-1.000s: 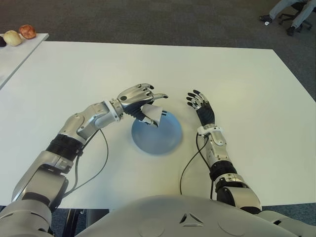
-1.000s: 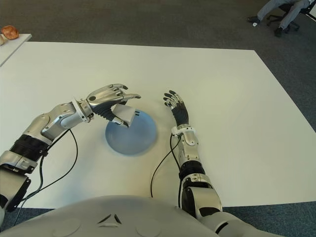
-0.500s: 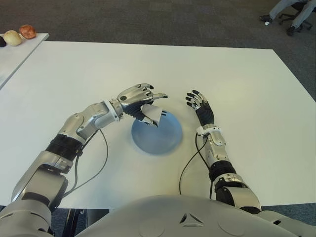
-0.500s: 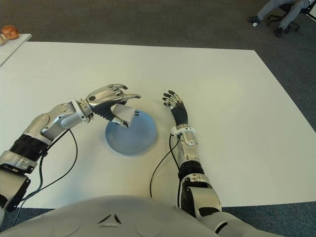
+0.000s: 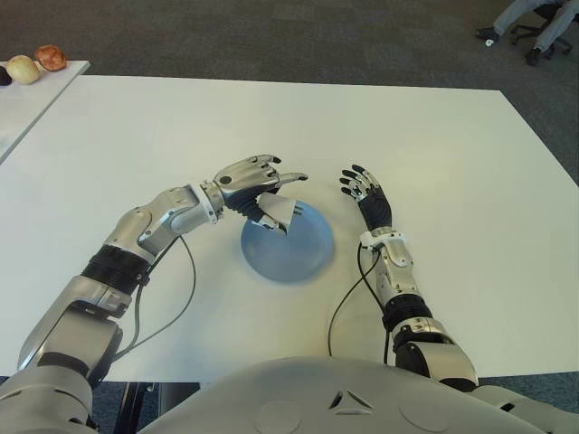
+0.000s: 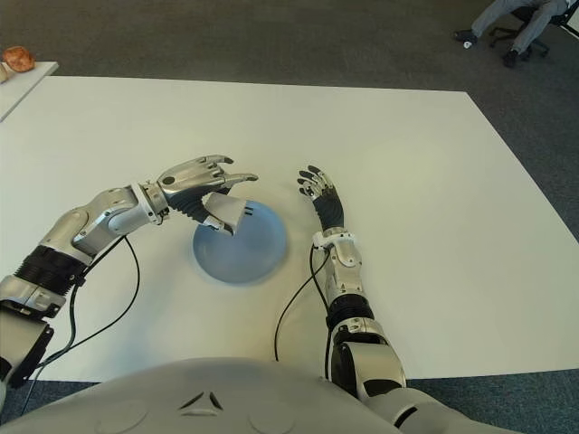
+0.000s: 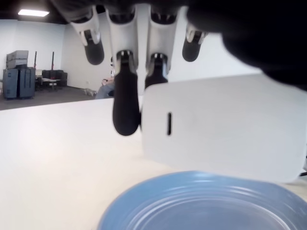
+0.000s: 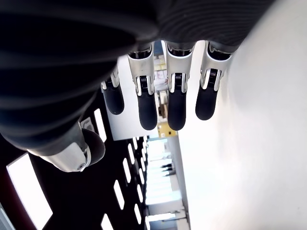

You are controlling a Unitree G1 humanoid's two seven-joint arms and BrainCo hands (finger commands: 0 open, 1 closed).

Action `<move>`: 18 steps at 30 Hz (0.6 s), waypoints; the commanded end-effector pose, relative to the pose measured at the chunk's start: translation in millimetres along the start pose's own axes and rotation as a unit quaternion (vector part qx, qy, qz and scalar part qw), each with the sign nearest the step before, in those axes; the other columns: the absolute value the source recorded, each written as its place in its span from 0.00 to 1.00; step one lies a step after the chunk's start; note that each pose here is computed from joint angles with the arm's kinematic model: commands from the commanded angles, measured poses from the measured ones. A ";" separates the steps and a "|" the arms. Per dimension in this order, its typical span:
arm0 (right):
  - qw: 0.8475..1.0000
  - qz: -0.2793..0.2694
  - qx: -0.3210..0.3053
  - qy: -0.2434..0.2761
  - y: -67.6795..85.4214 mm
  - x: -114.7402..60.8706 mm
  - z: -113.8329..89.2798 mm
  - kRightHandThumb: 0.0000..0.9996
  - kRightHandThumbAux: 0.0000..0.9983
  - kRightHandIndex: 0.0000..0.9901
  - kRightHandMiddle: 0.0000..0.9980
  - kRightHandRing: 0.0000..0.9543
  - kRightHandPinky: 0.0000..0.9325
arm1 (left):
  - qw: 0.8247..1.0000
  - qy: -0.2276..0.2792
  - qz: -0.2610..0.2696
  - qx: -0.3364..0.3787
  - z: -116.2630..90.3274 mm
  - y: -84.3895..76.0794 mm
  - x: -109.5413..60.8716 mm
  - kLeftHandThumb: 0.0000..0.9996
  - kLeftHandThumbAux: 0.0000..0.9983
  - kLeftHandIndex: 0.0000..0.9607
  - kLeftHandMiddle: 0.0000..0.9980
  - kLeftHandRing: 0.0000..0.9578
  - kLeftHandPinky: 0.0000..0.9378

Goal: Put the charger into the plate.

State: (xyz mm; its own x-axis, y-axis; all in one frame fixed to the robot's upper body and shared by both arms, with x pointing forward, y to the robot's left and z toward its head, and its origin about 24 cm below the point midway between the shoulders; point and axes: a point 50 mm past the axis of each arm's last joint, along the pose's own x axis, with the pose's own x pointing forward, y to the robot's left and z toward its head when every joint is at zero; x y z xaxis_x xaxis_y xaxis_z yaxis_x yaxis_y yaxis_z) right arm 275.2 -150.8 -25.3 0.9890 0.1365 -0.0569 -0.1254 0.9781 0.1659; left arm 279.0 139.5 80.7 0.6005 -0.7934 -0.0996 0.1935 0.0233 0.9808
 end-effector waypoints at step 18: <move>0.997 -0.010 0.026 0.074 1.8 -18.8 -30.7 0.00 0.58 0.16 0.28 0.27 0.28 | 1.000 -0.004 -0.009 0.001 -0.6 -1.8 0.2 0.32 0.27 0.11 0.15 0.16 0.21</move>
State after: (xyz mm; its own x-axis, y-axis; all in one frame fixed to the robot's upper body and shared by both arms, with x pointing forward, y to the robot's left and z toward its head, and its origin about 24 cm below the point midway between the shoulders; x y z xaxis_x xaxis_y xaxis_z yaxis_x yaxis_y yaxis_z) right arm 275.1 -149.3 -25.4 0.9885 0.1402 -0.0561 -0.1288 0.9768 0.1709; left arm 278.9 139.7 81.2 0.5781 -0.8056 -0.1297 0.2099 -0.0068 0.9777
